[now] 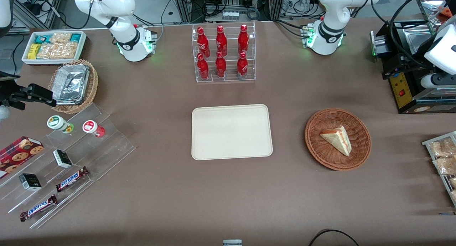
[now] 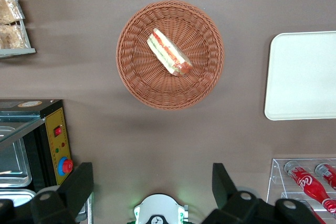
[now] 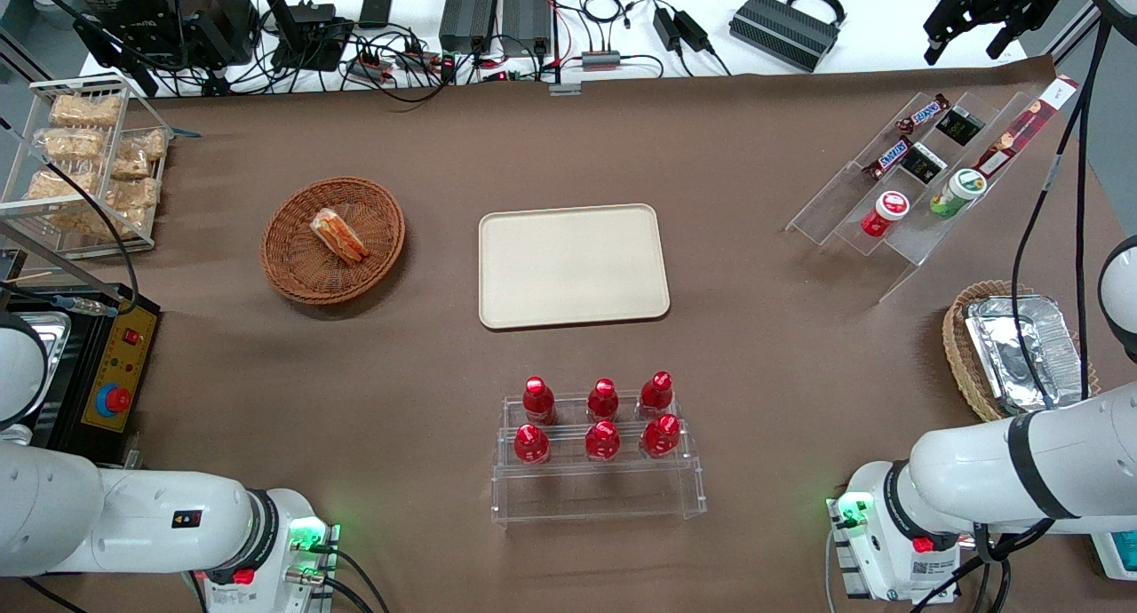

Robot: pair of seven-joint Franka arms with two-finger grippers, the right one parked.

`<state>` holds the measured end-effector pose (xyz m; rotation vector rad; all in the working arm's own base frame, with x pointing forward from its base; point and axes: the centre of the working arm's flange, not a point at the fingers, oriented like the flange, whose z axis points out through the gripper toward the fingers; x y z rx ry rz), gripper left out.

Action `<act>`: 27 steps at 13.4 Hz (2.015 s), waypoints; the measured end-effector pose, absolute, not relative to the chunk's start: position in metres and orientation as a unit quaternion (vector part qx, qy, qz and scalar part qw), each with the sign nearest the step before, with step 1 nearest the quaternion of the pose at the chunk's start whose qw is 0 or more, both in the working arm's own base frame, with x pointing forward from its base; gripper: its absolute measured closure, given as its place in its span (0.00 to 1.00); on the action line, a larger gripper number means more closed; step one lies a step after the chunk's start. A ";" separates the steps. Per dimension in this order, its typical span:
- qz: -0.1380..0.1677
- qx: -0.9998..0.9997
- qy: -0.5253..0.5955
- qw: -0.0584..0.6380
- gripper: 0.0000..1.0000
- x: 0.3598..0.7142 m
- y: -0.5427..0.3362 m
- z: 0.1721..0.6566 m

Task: Place sandwich from basket to tray
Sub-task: 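Move the left gripper over the wicker basket toward the sandwich, then lower the open left gripper around the wrapped sandwich and close it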

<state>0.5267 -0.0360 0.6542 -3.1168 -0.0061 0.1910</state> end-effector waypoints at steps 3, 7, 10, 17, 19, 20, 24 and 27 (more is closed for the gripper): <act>0.051 -0.999 -0.002 0.009 0.00 0.529 -0.036 0.655; 0.032 -0.999 -0.004 0.008 0.00 0.538 -0.034 0.651; 0.035 -0.999 -0.006 0.009 0.00 0.558 -0.033 0.622; 0.056 -0.998 -0.013 0.008 0.00 0.625 -0.034 0.503; 0.049 -0.998 -0.049 0.009 0.00 0.628 -0.035 0.478; 0.042 -0.996 -0.078 0.010 0.00 0.629 -0.036 0.462; 0.022 -0.984 -0.176 0.008 0.00 0.616 -0.047 0.389; 0.014 -0.974 -0.226 0.007 0.00 0.598 -0.054 0.357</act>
